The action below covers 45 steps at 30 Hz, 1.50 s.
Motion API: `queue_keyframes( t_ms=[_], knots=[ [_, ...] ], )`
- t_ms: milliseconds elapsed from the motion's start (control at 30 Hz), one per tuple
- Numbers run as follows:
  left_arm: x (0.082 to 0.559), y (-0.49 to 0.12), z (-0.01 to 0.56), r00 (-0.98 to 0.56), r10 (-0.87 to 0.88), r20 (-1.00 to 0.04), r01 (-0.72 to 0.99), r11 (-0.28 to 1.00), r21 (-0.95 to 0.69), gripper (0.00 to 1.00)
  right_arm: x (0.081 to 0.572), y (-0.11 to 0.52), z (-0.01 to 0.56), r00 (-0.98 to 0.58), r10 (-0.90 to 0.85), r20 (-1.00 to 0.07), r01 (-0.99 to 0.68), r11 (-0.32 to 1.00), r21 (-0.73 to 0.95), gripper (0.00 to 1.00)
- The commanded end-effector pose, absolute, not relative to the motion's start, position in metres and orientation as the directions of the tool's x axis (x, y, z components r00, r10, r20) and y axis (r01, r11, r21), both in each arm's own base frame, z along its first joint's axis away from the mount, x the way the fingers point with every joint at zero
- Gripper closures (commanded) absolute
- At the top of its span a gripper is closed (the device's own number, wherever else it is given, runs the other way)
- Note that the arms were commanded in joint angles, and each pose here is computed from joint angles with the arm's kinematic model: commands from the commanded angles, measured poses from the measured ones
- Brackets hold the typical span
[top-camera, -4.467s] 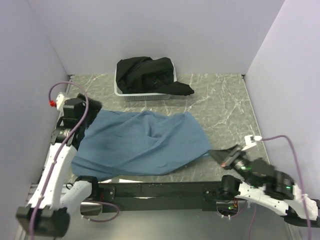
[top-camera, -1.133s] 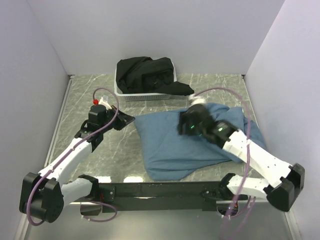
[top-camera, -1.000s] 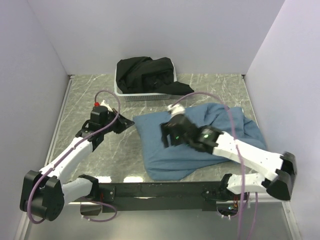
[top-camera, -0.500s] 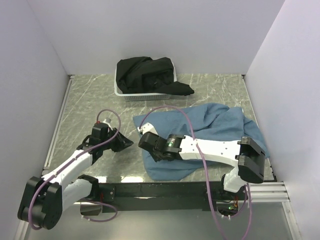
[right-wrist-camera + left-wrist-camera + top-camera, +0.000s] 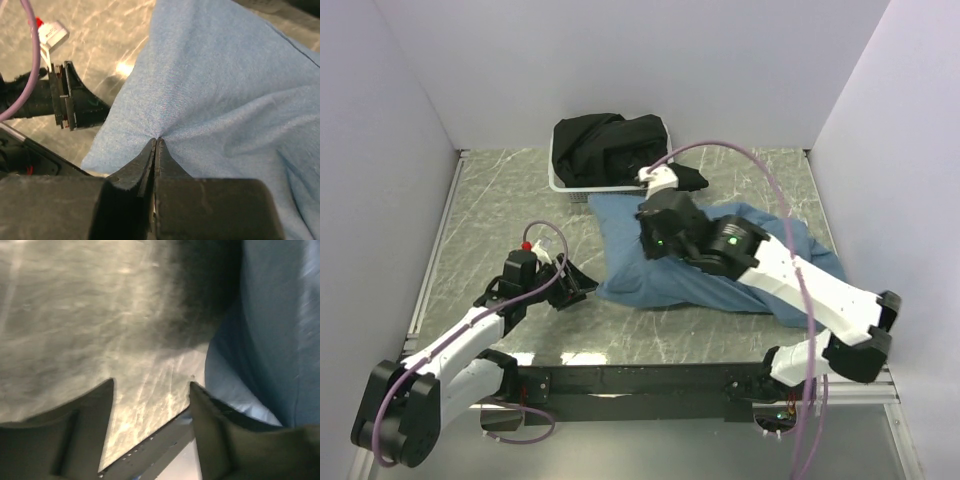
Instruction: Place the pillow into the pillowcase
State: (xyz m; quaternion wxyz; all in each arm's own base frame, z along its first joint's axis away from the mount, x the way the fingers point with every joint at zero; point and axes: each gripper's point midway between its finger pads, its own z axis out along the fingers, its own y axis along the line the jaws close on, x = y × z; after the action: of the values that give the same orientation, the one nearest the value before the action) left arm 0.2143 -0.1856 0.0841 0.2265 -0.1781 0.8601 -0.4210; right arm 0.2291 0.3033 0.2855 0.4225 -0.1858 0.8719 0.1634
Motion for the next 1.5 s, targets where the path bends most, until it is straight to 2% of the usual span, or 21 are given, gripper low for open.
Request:
queue_keyframes(
  t_ms=[0, 100, 167, 200, 233, 333, 400, 467, 500, 567, 667, 700, 800, 900, 1033, 1133, 1167, 1233, 1400, 1467],
  knots=[
    [0.214, -0.199, 0.115, -0.831, -0.462, -0.310, 0.026, 0.525, -0.851, 0.26, 0.234, 0.283, 0.325, -0.532, -0.070, -0.844, -0.441, 0.874, 0.205, 1.00],
    [0.213, -0.206, 0.123, -0.828, -0.458, -0.324, 0.068, 0.491, -0.868, 0.18, 0.225, 0.286, 0.310, -0.557, -0.076, -0.827, -0.484, 0.839, 0.248, 1.00],
    [0.213, -0.213, 0.130, -0.825, -0.454, -0.337, 0.100, 0.470, -0.877, 0.16, 0.230, 0.288, 0.250, -0.637, -0.165, -0.753, -0.446, 0.876, 0.185, 1.00],
    [0.210, -0.221, 0.131, -0.832, -0.437, -0.341, 0.112, 0.470, -0.875, 0.16, 0.226, 0.305, 0.239, -0.651, -0.169, -0.740, -0.485, 0.843, 0.234, 1.00],
    [0.210, -0.225, 0.131, -0.831, -0.433, -0.349, 0.119, 0.474, -0.872, 0.15, 0.219, 0.309, 0.208, -0.683, -0.201, -0.702, -0.497, 0.832, 0.246, 1.00],
    [0.207, -0.241, 0.121, -0.843, -0.410, -0.348, 0.112, 0.500, -0.859, 0.19, 0.216, 0.323, 0.199, -0.710, -0.181, -0.680, -0.497, 0.813, 0.303, 1.00],
    [0.201, -0.252, 0.109, -0.854, -0.390, -0.345, 0.108, 0.516, -0.850, 0.35, 0.219, 0.325, 0.206, -0.703, -0.168, -0.691, -0.499, 0.809, 0.312, 1.00],
    [0.196, -0.260, 0.106, -0.864, -0.376, -0.335, 0.112, 0.505, -0.856, 0.64, 0.228, 0.323, 0.218, -0.690, -0.150, -0.708, -0.489, 0.818, 0.303, 1.00],
    [0.189, -0.265, 0.101, -0.874, -0.354, -0.331, 0.114, 0.514, -0.850, 0.72, 0.230, 0.320, 0.218, -0.693, -0.153, -0.704, -0.481, 0.826, 0.293, 1.00],
    [0.185, -0.265, 0.094, -0.870, -0.361, -0.337, 0.099, 0.540, -0.836, 0.86, 0.234, 0.319, 0.227, -0.687, -0.141, -0.713, -0.480, 0.824, 0.299, 1.00],
    [0.182, -0.265, 0.105, -0.854, -0.380, -0.356, 0.132, 0.504, -0.854, 0.98, 0.236, 0.320, 0.232, -0.680, -0.129, -0.722, -0.476, 0.827, 0.299, 1.00],
    [0.178, -0.264, 0.111, -0.849, -0.381, -0.365, 0.152, 0.485, -0.861, 0.99, 0.237, 0.320, 0.232, -0.679, -0.130, -0.723, -0.474, 0.829, 0.296, 1.00],
    [0.172, -0.267, 0.125, -0.846, -0.366, -0.387, 0.197, 0.461, -0.866, 0.99, 0.240, 0.319, 0.241, -0.663, -0.103, -0.741, -0.467, 0.831, 0.303, 1.00],
    [0.164, -0.266, 0.137, -0.846, -0.352, -0.402, 0.229, 0.440, -0.868, 0.99, 0.244, 0.313, 0.223, -0.677, -0.123, -0.725, -0.450, 0.849, 0.277, 1.00],
    [0.158, -0.257, 0.141, -0.844, -0.342, -0.414, 0.222, 0.480, -0.849, 0.99, 0.234, 0.310, 0.149, -0.754, -0.222, -0.618, -0.441, 0.868, 0.228, 1.00],
    [0.158, -0.246, 0.125, -0.841, -0.325, -0.433, 0.193, 0.566, -0.801, 0.83, 0.229, 0.310, 0.139, -0.764, -0.197, -0.614, -0.435, 0.861, 0.264, 1.00],
    [0.156, -0.242, 0.117, -0.844, -0.310, -0.437, 0.187, 0.593, -0.783, 0.71, 0.230, 0.310, 0.141, -0.761, -0.193, -0.620, -0.435, 0.861, 0.265, 1.00],
    [0.152, -0.242, 0.110, -0.846, -0.300, -0.441, 0.195, 0.595, -0.780, 0.57, 0.232, 0.309, 0.149, -0.753, -0.190, -0.630, -0.437, 0.860, 0.262, 1.00],
    [0.146, -0.241, 0.086, -0.856, -0.265, -0.443, 0.181, 0.650, -0.738, 0.55, 0.232, 0.312, 0.163, -0.742, -0.186, -0.645, -0.448, 0.852, 0.270, 1.00],
    [0.147, -0.246, 0.085, -0.849, -0.258, -0.461, 0.196, 0.657, -0.728, 0.52, 0.234, 0.314, 0.169, -0.738, -0.179, -0.651, -0.450, 0.849, 0.277, 1.00]
  ],
)
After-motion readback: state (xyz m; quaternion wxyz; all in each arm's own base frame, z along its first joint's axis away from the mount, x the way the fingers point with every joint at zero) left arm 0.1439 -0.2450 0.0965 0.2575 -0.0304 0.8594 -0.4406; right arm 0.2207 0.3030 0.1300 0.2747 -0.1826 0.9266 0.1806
